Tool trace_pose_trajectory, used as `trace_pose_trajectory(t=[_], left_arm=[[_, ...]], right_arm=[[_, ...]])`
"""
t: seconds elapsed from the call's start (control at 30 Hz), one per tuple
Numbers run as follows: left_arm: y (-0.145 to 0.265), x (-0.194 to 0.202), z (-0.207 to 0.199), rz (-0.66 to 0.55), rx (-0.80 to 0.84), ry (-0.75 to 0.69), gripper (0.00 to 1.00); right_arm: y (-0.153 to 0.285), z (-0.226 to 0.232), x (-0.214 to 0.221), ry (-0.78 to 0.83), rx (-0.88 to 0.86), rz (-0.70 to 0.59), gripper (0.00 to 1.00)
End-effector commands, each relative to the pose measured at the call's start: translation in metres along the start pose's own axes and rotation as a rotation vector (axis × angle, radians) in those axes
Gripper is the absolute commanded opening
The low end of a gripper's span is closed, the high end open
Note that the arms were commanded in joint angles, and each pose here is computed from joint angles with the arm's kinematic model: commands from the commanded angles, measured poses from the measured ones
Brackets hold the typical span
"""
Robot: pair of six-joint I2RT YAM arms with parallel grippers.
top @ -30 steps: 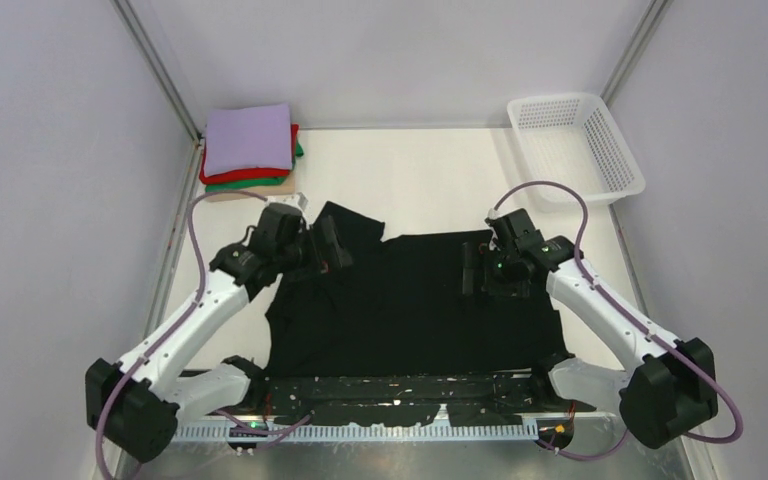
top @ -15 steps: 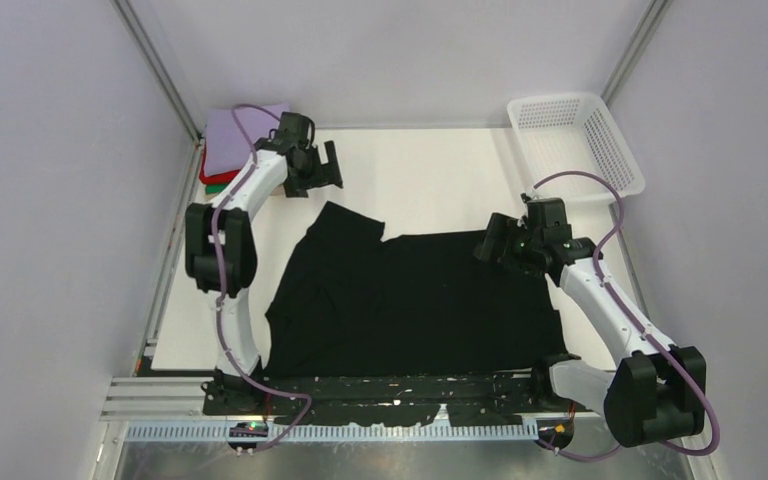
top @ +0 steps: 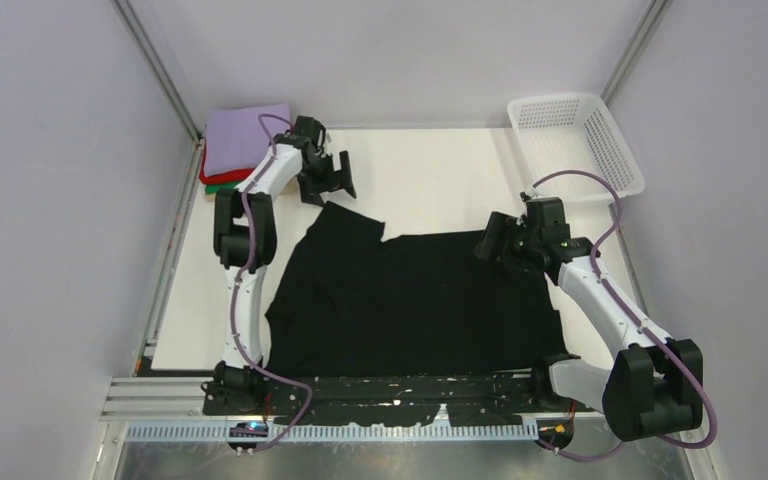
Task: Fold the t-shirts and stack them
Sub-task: Grab the side of the flattened tshirt furthest away from the robot with both arms
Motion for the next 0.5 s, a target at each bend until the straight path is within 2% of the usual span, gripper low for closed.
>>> trace_pose_trajectory(t=[0.0,0.1,0.2,0.3,0.47], left_arm=[[0.006,0.016,-0.009,0.044,0.070,0.005,1.00],[0.006,0.020,-0.012,0.057,0.070,-0.003,0.98],[0.006,0.024,-0.014,0.077,0.060,-0.002,0.89],[0.008,0.027,-0.014,0.082,0.041,-0.004,0.78],[0.008,0.025,-0.010,0.074,-0.003,-0.011,0.53]], right_arm=[[0.001,0.001,-0.010,0.021,-0.003,-0.051,0.95],[0.000,0.000,-0.009,0.023,-0.003,-0.047,0.96],[0.000,0.000,-0.008,0.024,-0.003,-0.047,0.95],[0.001,-0.002,-0.008,0.030,0.001,-0.054,0.96],[0.003,-0.002,-0.007,0.031,0.001,-0.056,0.95]])
Point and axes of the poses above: each gripper's point midway between its finger pads, its own y axis back along the fingers, its own z axis along the line the jaws close on, x = y × z, the point moved 5 cm from there along y, back along the fingers, and after that the axes turned 6 degrees about -y, right-handed, at the moved point
